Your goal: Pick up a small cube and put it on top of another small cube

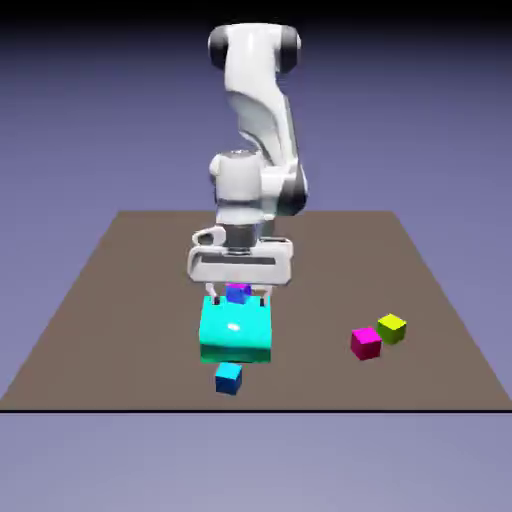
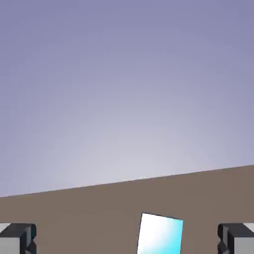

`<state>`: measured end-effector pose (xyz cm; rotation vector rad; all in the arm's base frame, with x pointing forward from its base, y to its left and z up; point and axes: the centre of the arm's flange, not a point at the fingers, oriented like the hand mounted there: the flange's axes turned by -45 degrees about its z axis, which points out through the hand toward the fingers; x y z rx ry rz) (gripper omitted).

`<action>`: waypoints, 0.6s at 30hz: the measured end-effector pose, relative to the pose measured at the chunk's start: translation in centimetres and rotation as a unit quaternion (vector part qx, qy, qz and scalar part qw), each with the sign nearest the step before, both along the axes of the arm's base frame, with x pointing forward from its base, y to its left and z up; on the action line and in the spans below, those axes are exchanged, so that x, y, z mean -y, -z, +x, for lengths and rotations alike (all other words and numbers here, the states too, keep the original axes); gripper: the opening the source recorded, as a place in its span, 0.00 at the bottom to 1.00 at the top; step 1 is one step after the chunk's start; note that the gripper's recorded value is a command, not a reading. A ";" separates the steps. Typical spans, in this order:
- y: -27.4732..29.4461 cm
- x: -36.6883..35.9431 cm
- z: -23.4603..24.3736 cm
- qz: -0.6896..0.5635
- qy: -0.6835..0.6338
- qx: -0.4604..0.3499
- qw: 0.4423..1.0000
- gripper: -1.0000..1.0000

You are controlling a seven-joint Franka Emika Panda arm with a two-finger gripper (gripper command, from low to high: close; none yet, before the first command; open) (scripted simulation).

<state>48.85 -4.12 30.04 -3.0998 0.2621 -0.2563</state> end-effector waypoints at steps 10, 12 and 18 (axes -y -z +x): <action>11.2 2.6 1.7 0.022 0.057 -0.171 0.983 0.50; 14.4 2.5 1.4 0.022 0.057 -0.171 0.983 0.50; 16.5 2.4 1.1 0.023 0.057 -0.171 0.983 0.00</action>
